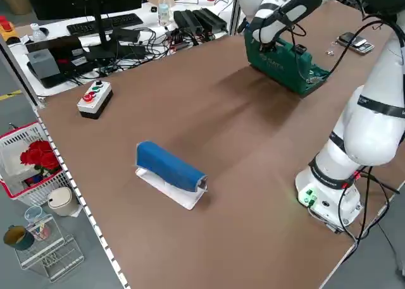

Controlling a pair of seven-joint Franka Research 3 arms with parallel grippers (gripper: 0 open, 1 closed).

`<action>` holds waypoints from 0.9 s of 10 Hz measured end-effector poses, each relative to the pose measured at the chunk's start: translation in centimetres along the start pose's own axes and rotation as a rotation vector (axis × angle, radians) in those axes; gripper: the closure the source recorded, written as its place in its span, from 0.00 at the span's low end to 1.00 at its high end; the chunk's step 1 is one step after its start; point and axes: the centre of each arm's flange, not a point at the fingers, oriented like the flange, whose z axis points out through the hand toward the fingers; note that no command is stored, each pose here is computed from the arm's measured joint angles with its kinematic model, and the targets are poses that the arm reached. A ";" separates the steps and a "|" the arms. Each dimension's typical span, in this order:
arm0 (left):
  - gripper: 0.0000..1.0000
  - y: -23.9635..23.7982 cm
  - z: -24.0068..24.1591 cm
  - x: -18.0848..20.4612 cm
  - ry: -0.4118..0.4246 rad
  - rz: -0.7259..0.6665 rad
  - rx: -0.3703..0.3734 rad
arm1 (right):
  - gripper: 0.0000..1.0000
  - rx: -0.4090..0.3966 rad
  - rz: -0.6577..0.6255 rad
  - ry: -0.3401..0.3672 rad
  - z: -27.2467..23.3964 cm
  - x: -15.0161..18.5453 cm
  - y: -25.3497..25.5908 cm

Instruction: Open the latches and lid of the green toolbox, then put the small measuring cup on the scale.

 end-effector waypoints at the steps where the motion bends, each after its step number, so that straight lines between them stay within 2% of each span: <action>1: 0.99 -0.6 -0.1 0.0 0.000 -0.006 0.003 | 0.00 -0.041 0.041 -0.043 -2.1 -1.0 1.0; 3: 0.99 -1.0 -0.1 0.0 0.001 -0.009 0.008 | 0.00 -0.176 0.092 -0.097 -6.4 -3.2 2.2; 4: 0.99 -1.3 -0.3 0.1 0.003 -0.009 0.016 | 0.00 -0.219 0.106 -0.111 -8.5 -4.3 2.4; 5: 0.99 -1.8 -0.5 0.2 0.005 -0.013 0.021 | 0.00 -0.257 0.113 -0.117 -10.3 -5.2 2.7; 7: 0.99 -2.7 -0.9 0.4 0.010 -0.017 0.034 | 0.00 -0.399 0.104 -0.119 -13.4 -6.7 3.4; 9: 0.99 -3.5 -1.0 0.4 0.009 -0.021 0.047 | 0.00 -0.457 0.104 -0.133 -14.5 -7.6 3.4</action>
